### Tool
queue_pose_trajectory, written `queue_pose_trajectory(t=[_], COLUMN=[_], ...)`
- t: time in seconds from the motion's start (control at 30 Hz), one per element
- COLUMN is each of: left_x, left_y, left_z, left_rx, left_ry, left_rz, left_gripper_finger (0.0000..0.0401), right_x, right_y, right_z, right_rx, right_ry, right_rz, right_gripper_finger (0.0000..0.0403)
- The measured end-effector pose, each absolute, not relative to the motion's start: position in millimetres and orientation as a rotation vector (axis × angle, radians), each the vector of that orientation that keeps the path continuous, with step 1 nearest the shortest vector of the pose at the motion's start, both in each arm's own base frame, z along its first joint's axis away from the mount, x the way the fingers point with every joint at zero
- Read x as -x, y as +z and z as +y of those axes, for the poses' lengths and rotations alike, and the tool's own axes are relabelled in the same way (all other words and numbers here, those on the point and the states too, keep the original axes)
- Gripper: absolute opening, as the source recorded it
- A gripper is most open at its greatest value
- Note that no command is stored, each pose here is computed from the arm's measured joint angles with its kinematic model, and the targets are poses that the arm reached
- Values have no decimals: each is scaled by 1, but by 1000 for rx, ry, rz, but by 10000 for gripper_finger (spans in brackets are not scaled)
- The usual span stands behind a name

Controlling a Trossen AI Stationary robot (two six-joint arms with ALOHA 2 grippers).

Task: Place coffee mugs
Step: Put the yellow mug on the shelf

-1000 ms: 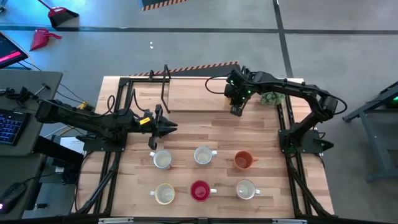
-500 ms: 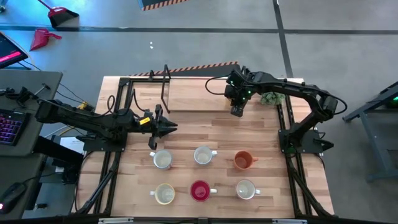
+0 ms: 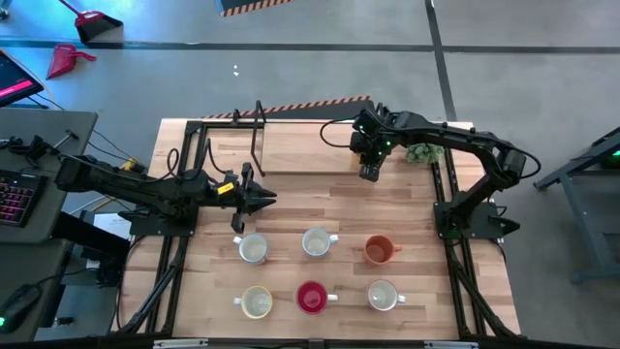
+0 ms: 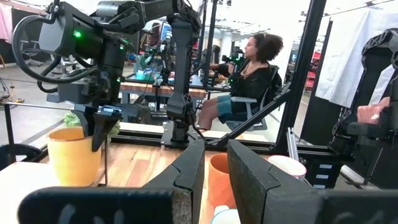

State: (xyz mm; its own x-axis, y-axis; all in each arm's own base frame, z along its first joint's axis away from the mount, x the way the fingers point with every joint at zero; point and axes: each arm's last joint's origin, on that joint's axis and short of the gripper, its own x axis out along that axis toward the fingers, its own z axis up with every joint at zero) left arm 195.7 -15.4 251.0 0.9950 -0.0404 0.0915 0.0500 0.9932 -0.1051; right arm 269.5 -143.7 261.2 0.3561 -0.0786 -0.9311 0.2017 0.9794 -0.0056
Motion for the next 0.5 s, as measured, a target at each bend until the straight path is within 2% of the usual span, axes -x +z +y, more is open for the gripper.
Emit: queue_pose_trajectory(t=[0.5], left_x=[-196], left_y=[251], left_z=[-15], left_rx=[107], left_ry=[-45], left_rz=[-89], left_gripper_finger=[60], right_x=[-271], right_y=[262], right_z=[-146], right_rx=[-84], right_ry=[-205], right_rz=[1182], right_gripper_finger=[44])
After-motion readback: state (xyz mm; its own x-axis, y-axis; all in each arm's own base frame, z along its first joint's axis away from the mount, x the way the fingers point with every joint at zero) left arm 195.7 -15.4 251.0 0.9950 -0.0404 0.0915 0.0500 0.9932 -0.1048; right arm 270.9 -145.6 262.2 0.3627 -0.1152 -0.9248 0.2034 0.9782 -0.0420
